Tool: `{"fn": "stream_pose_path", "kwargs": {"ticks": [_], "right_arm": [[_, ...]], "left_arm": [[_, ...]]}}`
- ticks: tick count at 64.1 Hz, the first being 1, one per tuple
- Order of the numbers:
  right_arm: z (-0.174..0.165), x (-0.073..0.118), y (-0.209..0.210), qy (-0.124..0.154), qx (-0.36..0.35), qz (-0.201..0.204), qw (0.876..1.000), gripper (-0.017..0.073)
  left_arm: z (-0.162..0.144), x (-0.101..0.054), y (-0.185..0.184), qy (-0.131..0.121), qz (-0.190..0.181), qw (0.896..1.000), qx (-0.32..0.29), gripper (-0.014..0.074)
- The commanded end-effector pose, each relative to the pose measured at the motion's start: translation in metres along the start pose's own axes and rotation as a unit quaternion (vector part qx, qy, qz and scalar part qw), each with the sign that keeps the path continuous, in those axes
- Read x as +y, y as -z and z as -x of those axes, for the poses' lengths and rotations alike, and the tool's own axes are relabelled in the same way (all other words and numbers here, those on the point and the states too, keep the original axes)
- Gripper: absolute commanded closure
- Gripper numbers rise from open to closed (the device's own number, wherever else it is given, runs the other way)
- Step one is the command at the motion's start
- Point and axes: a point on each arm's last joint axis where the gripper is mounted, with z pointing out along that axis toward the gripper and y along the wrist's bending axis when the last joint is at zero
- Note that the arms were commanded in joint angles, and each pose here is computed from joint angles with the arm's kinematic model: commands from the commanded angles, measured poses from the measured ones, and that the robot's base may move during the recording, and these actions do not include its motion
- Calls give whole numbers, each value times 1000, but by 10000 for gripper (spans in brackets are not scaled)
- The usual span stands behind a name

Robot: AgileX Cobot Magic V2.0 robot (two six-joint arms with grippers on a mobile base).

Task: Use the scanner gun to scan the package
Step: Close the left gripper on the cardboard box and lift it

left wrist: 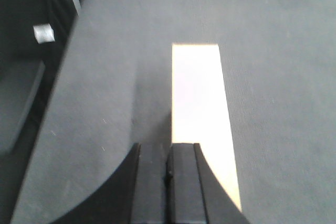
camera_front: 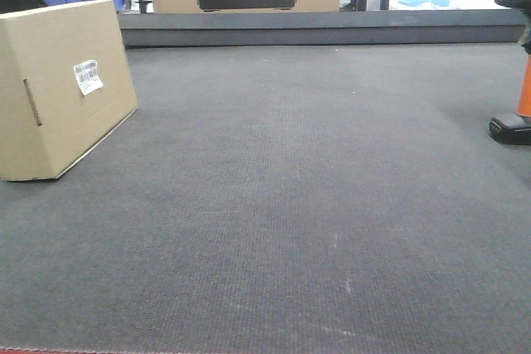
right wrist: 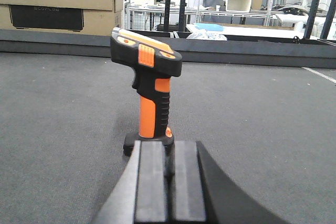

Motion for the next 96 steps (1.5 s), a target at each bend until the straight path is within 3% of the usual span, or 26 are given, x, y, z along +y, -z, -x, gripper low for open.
{"fn": "stream_pose_path", "kwargs": {"ticks": [1,12,19,23,34,42,46,56,73,86,90,96], "right_arm": [[2,0,0,3,-12,-1,1000,721],[2,0,0,3,-12,-1,1000,721],[2,0,0,3,-12,-1,1000,721],[2,0,0,3,-12,-1,1000,721],[2,0,0,3,-12,-1,1000,721],[2,0,0,3,-12,-1,1000,721],[2,0,0,3,-12,-1,1000,721],[2,0,0,3,-12,-1,1000,721],[2,0,0,3,-12,-1,1000,721],[2,0,0,3,-12,-1,1000,721],[2,0,0,3,-12,-1,1000,721],[2,0,0,3,-12,-1,1000,721]], "left_arm": [[9,-3,-14,7,-9,999,49,704],[15,-5,-48,13,-18,991,134,704],[17,-4,-61,37,-15,988,149,671],[17,-6,-65,36,-16,988,150,584],[12,-25,-73,2,-23,987,160,227],[13,-29,-74,6,-3,988,151,134],[11,-27,-77,15,11,987,157,119],[4,-25,-82,9,21,982,187,94],[-4,-30,-94,26,0,976,218,96],[-16,-30,-107,16,1,966,257,96],[-18,-30,-110,15,1,965,261,114],[-19,-29,-111,14,2,964,267,220]]}}
